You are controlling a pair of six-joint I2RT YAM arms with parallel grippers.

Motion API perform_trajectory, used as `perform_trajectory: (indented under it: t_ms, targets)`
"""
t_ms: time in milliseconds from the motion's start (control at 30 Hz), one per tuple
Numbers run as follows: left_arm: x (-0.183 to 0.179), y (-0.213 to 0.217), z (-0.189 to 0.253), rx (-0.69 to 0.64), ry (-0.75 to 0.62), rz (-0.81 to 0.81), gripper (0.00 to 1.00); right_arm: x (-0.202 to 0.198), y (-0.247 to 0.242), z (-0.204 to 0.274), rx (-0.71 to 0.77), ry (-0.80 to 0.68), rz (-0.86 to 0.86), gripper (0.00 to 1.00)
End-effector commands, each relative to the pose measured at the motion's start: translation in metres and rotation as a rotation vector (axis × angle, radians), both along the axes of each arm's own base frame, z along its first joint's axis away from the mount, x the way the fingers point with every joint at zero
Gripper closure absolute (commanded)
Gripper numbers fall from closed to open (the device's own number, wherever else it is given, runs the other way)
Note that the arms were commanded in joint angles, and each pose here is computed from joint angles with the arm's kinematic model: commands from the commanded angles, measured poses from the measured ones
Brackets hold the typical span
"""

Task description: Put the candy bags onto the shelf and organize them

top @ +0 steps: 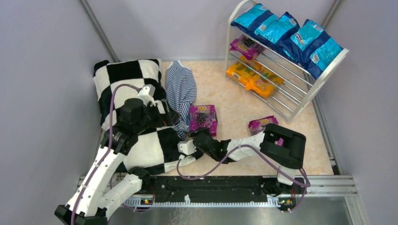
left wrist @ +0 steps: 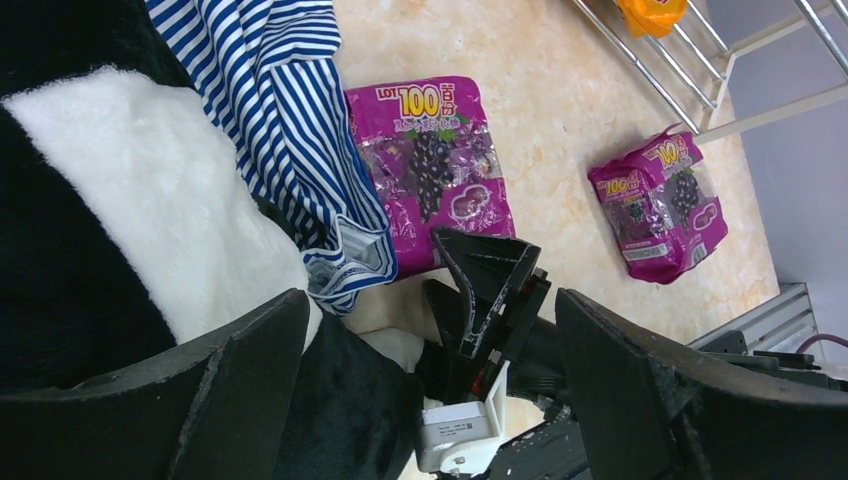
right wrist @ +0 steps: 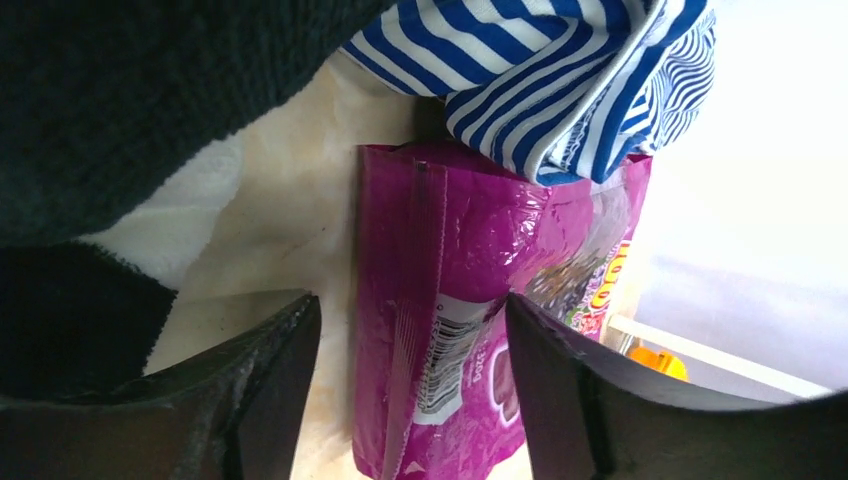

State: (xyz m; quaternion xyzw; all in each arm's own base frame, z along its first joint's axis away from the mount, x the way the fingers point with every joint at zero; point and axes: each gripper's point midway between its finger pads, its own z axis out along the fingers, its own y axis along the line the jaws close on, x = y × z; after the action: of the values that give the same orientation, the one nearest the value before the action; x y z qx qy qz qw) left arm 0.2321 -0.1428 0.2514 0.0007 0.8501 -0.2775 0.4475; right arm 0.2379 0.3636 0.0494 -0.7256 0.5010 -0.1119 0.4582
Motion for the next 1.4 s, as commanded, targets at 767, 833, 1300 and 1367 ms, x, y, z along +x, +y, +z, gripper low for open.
perform_trajectory:
  t_ms: [767,833,1300,1367]
  targets:
    - [-0.004,0.004,0.017,-0.010,-0.065,0.005,0.01,0.006,-0.006,0.113,0.269,0.009,-0.109,1.00]
    - [-0.005,0.004,0.017,-0.011,-0.064,0.004,0.01,0.004,-0.011,0.124,0.309,0.017,-0.116,1.00]
    - [-0.007,0.004,0.016,-0.012,-0.070,-0.006,0.01,0.008,-0.063,0.160,0.458,0.034,-0.267,1.00]
    - [-0.008,0.004,0.015,-0.011,-0.070,-0.005,0.01,0.005,-0.062,0.150,0.429,0.060,-0.251,1.00]
